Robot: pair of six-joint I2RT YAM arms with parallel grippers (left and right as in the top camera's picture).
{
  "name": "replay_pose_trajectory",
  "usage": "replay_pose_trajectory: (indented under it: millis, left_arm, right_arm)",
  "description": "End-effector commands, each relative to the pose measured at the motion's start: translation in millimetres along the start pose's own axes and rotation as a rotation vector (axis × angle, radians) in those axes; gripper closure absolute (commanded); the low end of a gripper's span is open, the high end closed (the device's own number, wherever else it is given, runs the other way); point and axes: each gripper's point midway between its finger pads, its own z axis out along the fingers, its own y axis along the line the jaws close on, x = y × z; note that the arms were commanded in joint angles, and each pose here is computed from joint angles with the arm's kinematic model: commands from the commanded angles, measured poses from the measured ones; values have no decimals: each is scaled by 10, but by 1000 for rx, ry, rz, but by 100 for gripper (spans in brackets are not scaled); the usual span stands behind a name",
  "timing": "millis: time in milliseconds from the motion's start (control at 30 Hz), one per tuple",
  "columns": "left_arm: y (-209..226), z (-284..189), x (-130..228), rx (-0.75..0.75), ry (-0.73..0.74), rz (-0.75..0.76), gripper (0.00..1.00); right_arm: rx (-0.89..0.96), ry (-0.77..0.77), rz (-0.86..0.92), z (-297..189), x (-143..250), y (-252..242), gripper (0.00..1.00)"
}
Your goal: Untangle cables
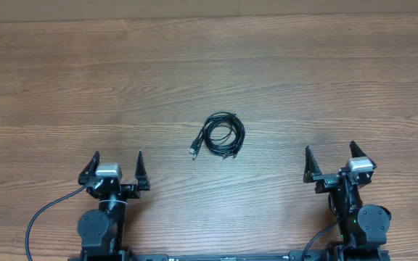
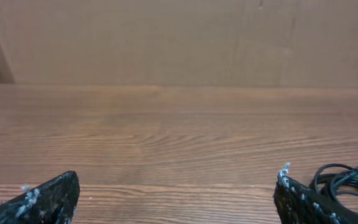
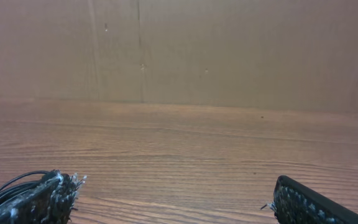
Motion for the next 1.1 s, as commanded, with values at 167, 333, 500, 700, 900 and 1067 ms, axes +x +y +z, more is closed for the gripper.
replay_pose_trajectory:
  millis: [167, 333, 500, 700, 900, 1067]
  left_arm:
    - [-962, -315, -260, 606, -26, -256, 0]
    - [-1127, -586, -800, 768, -215, -276, 0]
    - [-1060, -740, -1310, 731, -347, -251, 0]
    - [-1029, -837, -1839, 659, -297, -180, 0]
    - [-1085, -791, -2341, 654, -89, -188, 1]
    - [-1069, -574, -2195, 610, 284, -172, 0]
  right_arm:
    - [-130, -19, 70, -15, -30, 224, 0]
    - [-584, 57, 406, -286, -133, 942, 0]
    - [-821, 2, 442, -564, -451, 1220, 0]
    - [-872, -301, 212, -909, -1290, 1249, 0]
    - [-652, -176, 107, -857, -1721, 1029, 0]
    - [-552, 108, 166, -738, -1818, 895, 0]
